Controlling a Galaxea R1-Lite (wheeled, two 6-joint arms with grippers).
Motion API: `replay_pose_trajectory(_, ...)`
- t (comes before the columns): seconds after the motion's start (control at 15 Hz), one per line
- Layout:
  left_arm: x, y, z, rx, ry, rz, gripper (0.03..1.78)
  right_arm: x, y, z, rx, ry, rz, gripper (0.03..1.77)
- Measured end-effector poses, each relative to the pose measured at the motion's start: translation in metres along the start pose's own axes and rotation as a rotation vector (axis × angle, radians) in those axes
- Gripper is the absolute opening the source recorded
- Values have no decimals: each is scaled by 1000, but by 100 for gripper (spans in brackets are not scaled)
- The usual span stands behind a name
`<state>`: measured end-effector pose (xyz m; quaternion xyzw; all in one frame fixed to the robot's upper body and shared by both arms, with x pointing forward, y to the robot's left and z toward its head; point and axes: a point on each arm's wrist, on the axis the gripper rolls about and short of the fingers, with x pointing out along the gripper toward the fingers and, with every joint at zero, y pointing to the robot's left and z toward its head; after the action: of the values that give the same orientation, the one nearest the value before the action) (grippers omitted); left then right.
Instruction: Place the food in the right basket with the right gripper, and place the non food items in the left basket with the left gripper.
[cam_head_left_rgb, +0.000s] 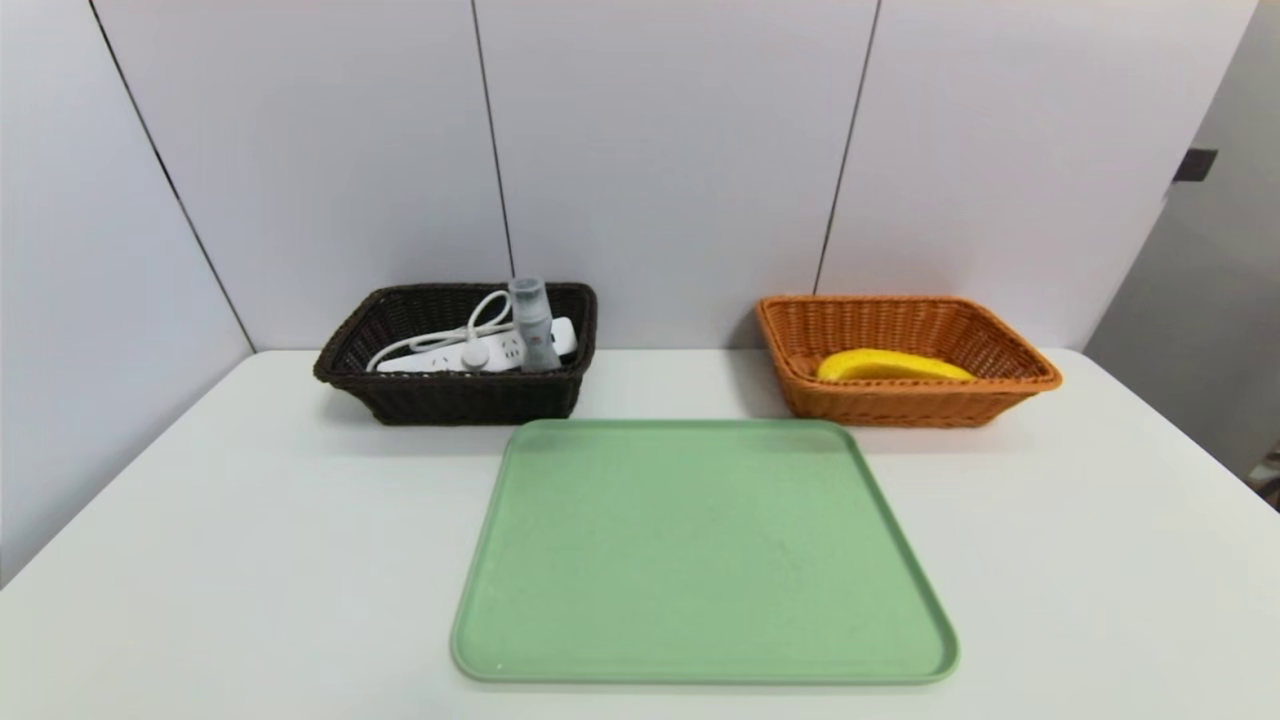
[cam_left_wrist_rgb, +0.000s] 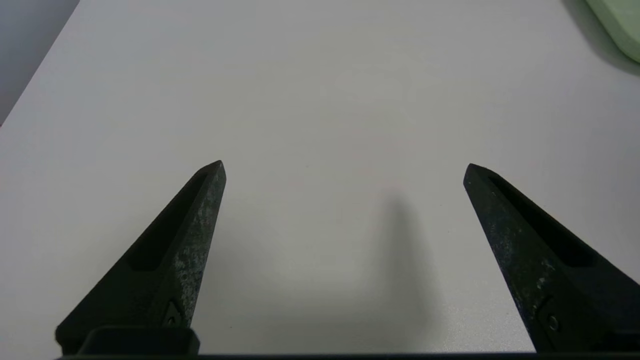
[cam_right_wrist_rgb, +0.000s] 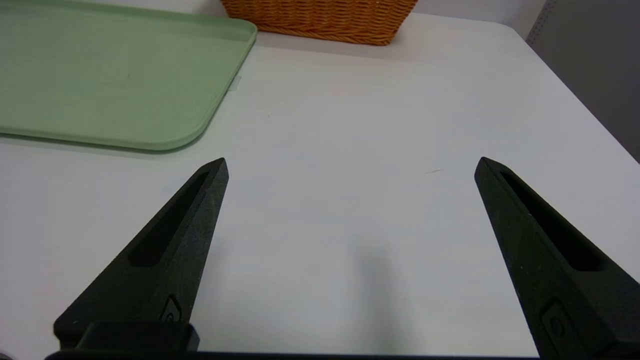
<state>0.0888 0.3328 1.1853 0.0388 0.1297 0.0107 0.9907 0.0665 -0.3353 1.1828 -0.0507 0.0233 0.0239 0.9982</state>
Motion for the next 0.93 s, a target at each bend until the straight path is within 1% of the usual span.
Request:
replay_pose_trajectory(0.13,-1,0,0,2,-16,-12,169,0,0,0,4,0,0,170)
replay_pose_trajectory(0.27,-4,0,-1,0,-54,-25,169,0,0,0,-3,1,2,170)
replay_pose_trajectory(0.6,-15,0,-6,-3,-208,-35,169,0,0,0,13,1,0,170)
replay_pose_trajectory(0.73,-17,0,-8,-3,-235,-34,169,0,0,0,20,0,-1,170)
replay_pose_trajectory(0.93,-18,0,-8,-4,-251,-33,169,0,0,0,24,1,0,170)
